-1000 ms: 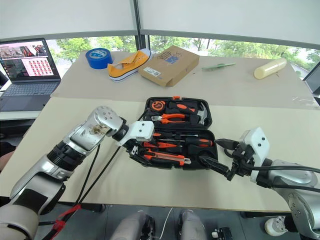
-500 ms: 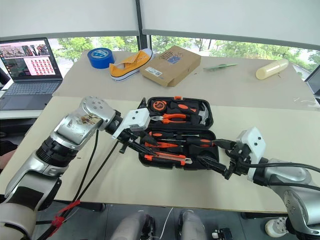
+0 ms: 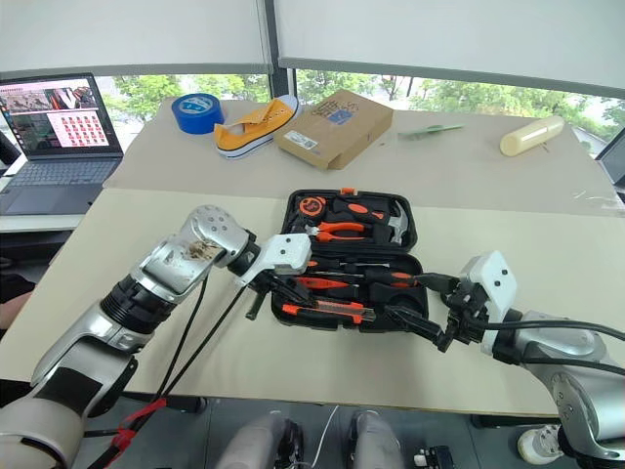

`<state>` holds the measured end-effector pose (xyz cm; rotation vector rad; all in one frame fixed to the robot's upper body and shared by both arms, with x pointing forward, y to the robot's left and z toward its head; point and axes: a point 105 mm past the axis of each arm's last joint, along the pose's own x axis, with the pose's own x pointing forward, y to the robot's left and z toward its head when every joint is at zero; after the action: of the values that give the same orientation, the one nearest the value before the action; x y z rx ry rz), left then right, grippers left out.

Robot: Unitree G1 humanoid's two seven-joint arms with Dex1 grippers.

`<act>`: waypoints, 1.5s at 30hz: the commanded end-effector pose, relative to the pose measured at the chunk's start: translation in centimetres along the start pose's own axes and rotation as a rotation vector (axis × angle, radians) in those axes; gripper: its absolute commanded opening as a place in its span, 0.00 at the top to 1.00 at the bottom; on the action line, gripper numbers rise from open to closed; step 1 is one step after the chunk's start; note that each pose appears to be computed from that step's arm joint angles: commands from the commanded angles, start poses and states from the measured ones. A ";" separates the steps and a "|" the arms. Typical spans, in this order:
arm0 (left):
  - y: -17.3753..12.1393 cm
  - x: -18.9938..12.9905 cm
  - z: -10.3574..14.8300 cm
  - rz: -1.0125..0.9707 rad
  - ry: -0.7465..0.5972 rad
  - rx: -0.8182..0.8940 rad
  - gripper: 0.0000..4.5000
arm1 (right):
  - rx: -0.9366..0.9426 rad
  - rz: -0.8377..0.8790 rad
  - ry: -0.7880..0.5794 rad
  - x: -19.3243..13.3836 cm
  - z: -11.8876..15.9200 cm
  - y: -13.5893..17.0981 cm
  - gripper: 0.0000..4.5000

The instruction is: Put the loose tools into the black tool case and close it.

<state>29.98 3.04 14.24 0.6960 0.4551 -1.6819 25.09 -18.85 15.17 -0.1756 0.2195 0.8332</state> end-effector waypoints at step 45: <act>0.9 1.7 -2.7 0.095 0.139 0.184 0.99 | -0.022 -0.026 -0.022 -0.6 0.6 0.4 0.00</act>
<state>30.56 2.74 12.34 0.9643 0.2984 -1.6515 24.57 -18.88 14.56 -0.1698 0.2408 0.8232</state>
